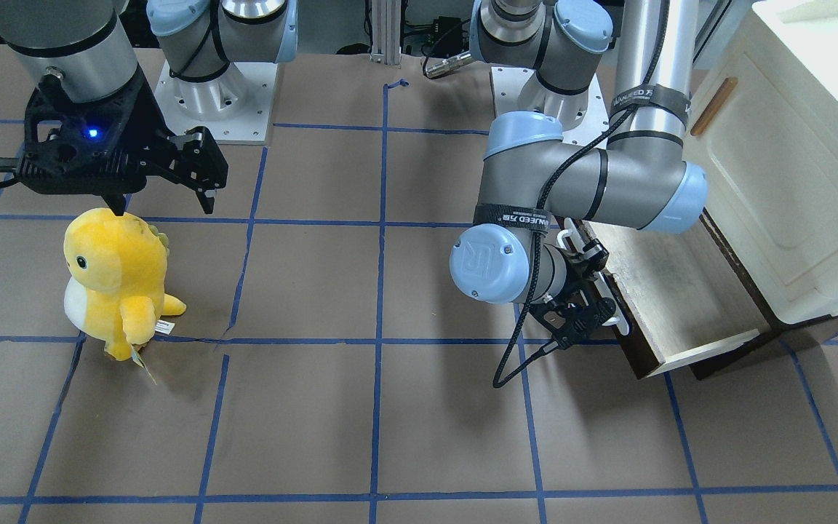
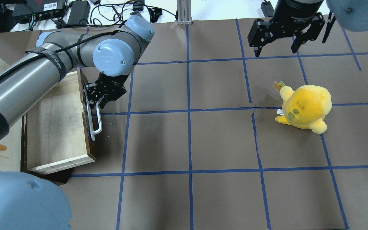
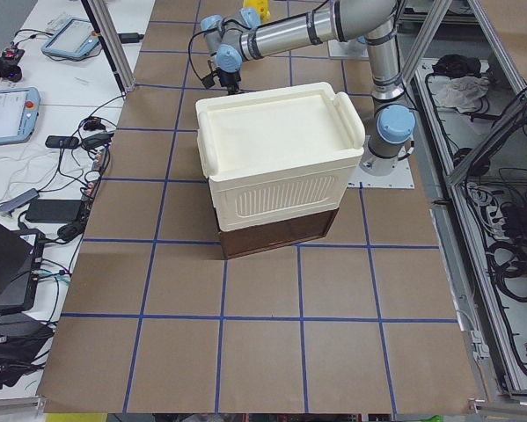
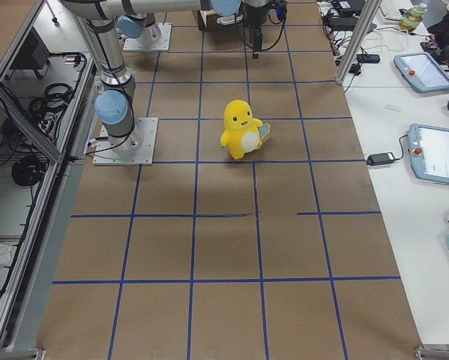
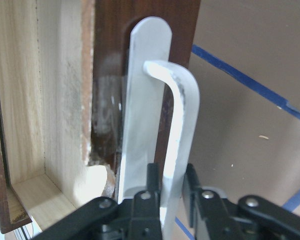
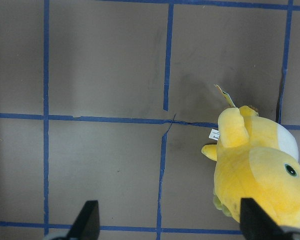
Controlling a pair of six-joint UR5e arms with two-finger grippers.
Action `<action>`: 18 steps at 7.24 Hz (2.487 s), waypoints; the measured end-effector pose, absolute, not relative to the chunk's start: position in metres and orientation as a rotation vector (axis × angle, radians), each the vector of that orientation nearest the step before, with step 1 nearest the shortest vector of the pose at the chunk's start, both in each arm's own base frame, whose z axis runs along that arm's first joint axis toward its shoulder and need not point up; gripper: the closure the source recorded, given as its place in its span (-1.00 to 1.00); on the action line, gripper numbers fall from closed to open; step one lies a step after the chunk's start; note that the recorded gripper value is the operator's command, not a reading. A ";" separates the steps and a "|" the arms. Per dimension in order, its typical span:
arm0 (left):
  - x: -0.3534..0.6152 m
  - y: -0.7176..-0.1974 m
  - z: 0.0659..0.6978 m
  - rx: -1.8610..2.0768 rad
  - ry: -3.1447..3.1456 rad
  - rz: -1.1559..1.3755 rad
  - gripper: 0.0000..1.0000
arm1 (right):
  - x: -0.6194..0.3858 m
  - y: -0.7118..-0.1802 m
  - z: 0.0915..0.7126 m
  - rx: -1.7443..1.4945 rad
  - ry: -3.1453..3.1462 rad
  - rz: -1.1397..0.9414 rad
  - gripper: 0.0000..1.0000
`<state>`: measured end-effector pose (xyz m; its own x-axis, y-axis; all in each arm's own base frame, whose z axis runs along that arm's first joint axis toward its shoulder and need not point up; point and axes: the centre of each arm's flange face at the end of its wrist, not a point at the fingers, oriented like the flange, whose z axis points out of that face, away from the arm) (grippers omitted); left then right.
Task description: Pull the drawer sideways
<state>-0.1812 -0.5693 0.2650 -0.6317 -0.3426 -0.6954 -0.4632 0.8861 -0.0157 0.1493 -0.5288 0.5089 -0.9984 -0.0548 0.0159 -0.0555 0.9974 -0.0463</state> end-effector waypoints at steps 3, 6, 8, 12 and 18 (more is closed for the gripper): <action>-0.187 -0.569 0.299 -0.608 2.398 0.198 -1.00 | 0.149 -0.529 0.509 0.087 -3.125 0.073 -1.00; -0.175 -0.581 0.392 -0.677 2.686 0.173 -1.00 | 0.149 -0.529 0.509 0.087 -3.126 0.073 -1.00; -0.172 -0.579 0.436 -0.634 2.925 0.159 -1.00 | 0.149 -0.529 0.509 0.086 -3.125 0.073 -1.00; -0.158 -0.541 0.502 -0.105 3.134 0.034 -1.00 | 0.149 -0.529 0.509 0.086 -3.125 0.073 -1.00; -0.120 -0.495 0.504 0.165 3.129 -0.073 -1.00 | 0.149 -0.529 0.509 0.086 -3.126 0.073 -1.00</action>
